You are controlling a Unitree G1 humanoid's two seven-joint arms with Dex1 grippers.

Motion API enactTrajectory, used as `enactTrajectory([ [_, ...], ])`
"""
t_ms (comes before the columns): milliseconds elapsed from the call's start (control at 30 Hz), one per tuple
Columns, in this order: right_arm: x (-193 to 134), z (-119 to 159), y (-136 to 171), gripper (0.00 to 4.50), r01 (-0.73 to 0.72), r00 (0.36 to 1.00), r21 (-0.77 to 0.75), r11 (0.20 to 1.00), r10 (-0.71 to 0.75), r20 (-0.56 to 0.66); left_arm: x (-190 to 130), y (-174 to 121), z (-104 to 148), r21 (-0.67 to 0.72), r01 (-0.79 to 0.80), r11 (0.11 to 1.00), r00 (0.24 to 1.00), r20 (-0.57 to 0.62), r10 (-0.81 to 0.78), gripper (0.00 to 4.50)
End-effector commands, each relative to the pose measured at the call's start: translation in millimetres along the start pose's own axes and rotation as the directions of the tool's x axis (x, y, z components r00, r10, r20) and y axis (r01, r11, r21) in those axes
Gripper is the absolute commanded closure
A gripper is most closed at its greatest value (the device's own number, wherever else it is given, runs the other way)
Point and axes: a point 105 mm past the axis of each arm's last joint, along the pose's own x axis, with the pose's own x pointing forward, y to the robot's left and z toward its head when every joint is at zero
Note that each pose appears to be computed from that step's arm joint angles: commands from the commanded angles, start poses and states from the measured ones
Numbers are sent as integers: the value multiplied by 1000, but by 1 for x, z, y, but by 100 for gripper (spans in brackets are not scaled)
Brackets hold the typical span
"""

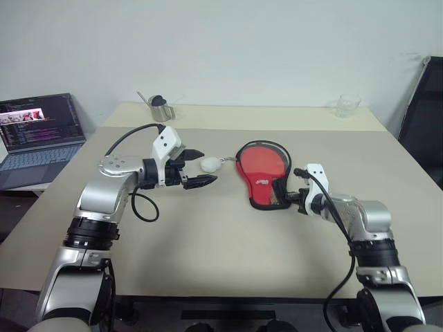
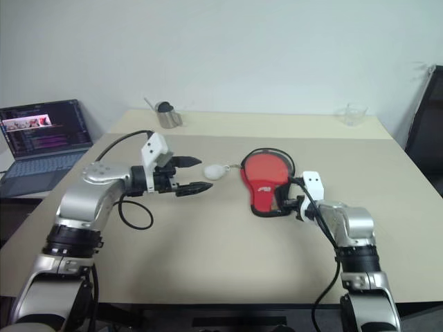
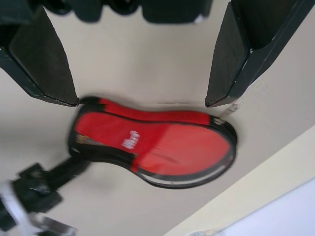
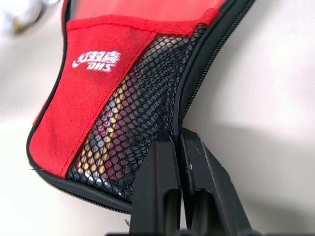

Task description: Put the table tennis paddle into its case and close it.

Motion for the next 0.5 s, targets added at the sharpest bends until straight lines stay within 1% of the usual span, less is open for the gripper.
enactTrajectory([
  [33, -13, -12, 17, 449, -66, 997, -32, 997, 64, -44, 2, 3, 14, 49, 11, 999, 1000, 28, -12, 0],
  [333, -52, -55, 36, 449, -106, 985, -21, 994, 103, -141, 13, 1, 17, 61, 70, 996, 997, 31, -72, 0],
  [500, -64, -74, 47, 449, -130, 977, 6, 992, 129, -172, 19, 1, 17, 64, 96, 993, 995, 29, -98, 0],
])
